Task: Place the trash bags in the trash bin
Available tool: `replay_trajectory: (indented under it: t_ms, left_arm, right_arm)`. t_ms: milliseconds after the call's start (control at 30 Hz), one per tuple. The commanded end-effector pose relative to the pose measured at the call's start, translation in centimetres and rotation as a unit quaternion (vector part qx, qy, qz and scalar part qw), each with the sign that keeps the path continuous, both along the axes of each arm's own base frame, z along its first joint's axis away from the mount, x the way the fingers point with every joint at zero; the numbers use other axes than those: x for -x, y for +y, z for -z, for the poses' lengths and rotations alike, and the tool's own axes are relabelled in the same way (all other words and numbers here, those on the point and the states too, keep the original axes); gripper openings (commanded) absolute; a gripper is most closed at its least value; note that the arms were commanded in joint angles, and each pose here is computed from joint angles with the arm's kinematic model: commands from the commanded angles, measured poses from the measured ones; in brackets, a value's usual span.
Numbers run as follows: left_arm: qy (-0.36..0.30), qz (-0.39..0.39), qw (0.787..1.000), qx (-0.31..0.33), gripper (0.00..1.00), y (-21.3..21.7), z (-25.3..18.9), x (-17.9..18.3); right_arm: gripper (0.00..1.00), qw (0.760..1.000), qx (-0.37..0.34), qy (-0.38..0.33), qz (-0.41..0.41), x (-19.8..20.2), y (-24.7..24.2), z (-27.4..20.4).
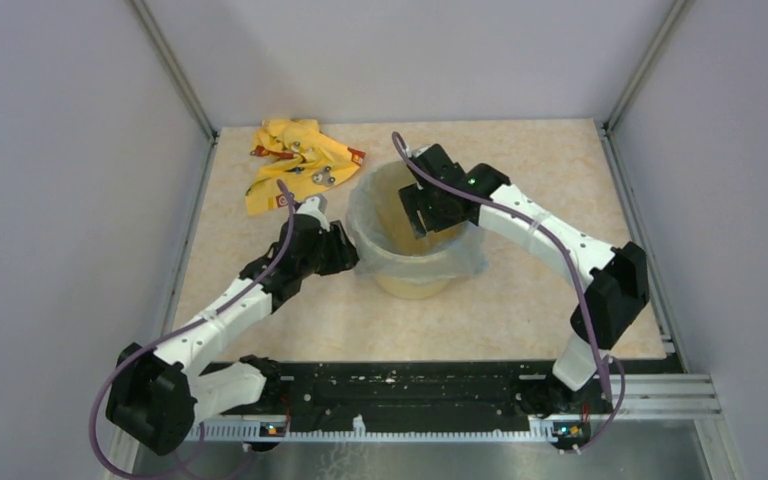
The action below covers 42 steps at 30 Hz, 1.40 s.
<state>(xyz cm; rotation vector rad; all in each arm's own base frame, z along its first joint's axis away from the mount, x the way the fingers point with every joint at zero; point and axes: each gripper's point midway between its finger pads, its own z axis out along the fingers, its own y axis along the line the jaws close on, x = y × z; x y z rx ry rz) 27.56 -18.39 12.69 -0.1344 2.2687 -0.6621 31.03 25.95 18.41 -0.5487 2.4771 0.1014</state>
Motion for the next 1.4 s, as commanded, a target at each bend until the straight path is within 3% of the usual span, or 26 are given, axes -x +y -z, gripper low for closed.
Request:
replay_trajectory:
  t_ms: [0, 333, 633, 733, 1000, 1367]
  left_arm:
    - [-0.053, -0.035, 0.998, -0.027, 0.56, 1.5, -4.1, -1.5]
    - [-0.130, -0.067, 0.986, -0.081, 0.78, 4.5, -10.9, -2.2]
    - [-0.209, 0.021, 0.975, -0.070, 0.98, 2.8, -18.2, -1.2]
    - [-0.230, 0.051, 0.970, -0.058, 0.98, 2.0, -20.2, -0.6]
    - [-0.262, 0.110, 0.958, -0.038, 0.98, 0.7, -23.1, 1.1]
    - [-0.267, 0.141, 0.953, -0.029, 0.98, 0.0, -22.9, 2.0]
  right_arm:
    - [0.72, 0.994, -0.077, -0.075, 0.002, -0.1, 0.5, -7.2]
    - [0.84, 0.975, -0.167, -0.141, -0.030, 0.9, 1.2, -13.6]
    - [0.90, 0.951, -0.225, -0.211, -0.021, 2.2, -0.6, -18.7]
    - [0.98, 0.936, -0.256, -0.242, -0.017, 3.1, -1.6, -20.7]
    - [0.99, 0.895, -0.334, -0.297, -0.007, 6.1, -4.4, -23.5]
    - [0.99, 0.869, -0.373, -0.323, 0.035, 7.7, -7.3, -23.3]
